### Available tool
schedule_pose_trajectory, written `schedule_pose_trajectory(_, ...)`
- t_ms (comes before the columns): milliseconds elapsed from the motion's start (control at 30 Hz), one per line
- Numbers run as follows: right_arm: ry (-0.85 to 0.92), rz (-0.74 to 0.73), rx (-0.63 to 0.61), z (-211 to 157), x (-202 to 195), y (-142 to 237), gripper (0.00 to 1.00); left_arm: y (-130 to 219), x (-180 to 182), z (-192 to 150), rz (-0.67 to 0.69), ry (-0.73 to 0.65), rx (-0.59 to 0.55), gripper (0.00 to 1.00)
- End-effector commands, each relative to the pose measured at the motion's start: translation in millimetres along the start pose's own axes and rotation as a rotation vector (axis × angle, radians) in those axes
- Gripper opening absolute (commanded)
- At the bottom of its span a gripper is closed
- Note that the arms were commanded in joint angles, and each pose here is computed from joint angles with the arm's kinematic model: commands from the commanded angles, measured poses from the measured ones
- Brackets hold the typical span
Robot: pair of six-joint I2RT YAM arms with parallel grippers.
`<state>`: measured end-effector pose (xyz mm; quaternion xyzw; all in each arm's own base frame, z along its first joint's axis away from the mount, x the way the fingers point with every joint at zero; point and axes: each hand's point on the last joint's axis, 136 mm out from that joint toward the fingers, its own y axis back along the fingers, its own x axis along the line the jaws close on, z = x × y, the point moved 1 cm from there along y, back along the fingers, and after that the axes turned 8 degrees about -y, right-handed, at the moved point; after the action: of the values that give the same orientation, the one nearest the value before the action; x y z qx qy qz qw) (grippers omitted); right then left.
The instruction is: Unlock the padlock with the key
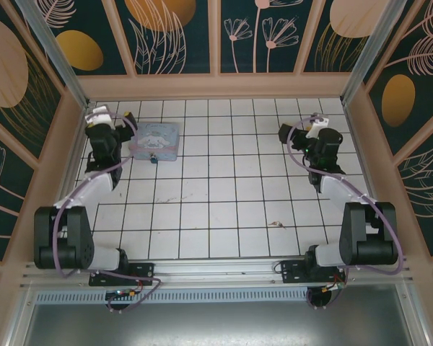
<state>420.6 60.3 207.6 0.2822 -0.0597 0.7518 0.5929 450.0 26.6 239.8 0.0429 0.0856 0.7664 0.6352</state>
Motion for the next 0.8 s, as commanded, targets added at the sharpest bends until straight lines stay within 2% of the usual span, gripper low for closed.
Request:
schedule_pose_trajectory(0,-0.036,0.041,0.127,-22.2,23.1,-7.2,0.98,-21.7,-14.8,-25.3,-0.051,-0.006,0.166,0.99)
schedule_pose_trajectory(200,-0.059,0.088,0.187,-34.6,58.9,-10.1,0.99,-67.8,-29.5,-29.6,-0.118,-0.026,0.274,0.99)
schedule_pose_trajectory(467,-0.166,0.087,0.18,-26.2,65.8,-9.3,0.99,-114.5,-22.6,-59.8,-0.151,0.044,0.409,0.99)
schedule_pose_trajectory(567,-0.195,0.067,0.195,-30.6,60.6,-12.7,0.99,-120.8,-24.3,-75.2,-0.16,0.049,0.438,0.99)
schedule_pose_trajectory(767,-0.276,-0.104,0.25,-50.3,25.8,-26.9,0.99,-117.8,-37.8,-102.8,-0.245,0.09,0.495,0.98)
